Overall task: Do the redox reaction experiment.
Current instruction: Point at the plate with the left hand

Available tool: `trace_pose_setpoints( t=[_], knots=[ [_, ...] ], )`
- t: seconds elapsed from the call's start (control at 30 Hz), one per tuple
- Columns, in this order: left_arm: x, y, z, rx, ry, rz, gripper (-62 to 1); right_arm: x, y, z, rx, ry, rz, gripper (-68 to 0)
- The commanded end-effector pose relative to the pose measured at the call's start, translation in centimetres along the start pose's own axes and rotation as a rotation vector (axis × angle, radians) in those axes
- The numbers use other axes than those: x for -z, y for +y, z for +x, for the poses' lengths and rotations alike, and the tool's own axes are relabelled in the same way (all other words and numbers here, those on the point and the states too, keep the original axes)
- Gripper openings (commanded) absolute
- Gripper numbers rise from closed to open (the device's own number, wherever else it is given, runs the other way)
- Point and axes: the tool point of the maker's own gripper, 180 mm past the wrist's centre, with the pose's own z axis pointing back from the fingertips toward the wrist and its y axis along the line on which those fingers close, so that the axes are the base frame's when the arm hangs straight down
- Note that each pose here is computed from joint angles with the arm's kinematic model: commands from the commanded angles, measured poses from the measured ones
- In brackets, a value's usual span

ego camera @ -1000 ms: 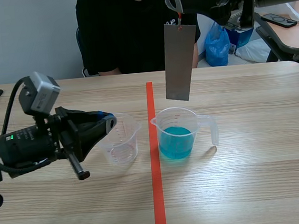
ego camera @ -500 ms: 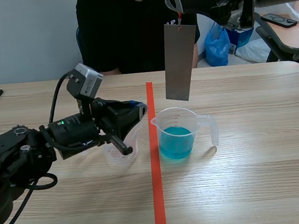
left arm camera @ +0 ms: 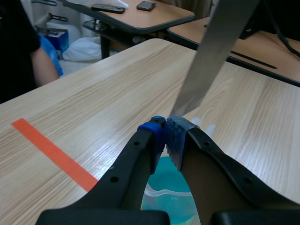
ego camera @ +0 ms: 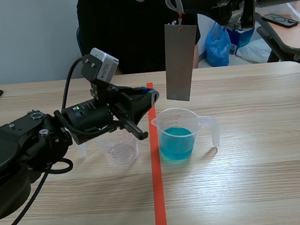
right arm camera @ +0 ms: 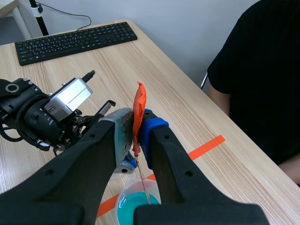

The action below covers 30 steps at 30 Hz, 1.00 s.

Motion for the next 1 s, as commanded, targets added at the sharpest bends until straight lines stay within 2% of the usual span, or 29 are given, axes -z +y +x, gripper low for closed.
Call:
trace_pose_setpoints(
  t=[0.0,0.97],
  knots=[
    [0.29,0.05,1.16,0.001,-0.037,-0.006,-56.9,-0.06,-0.14,1.18,-0.006,-0.039,0.0,-65.8],
    [0.28,0.05,0.87,0.002,-0.022,-0.006,-56.9,-0.05,-0.1,1.23,-0.004,-0.042,0.002,-65.8]
  ],
)
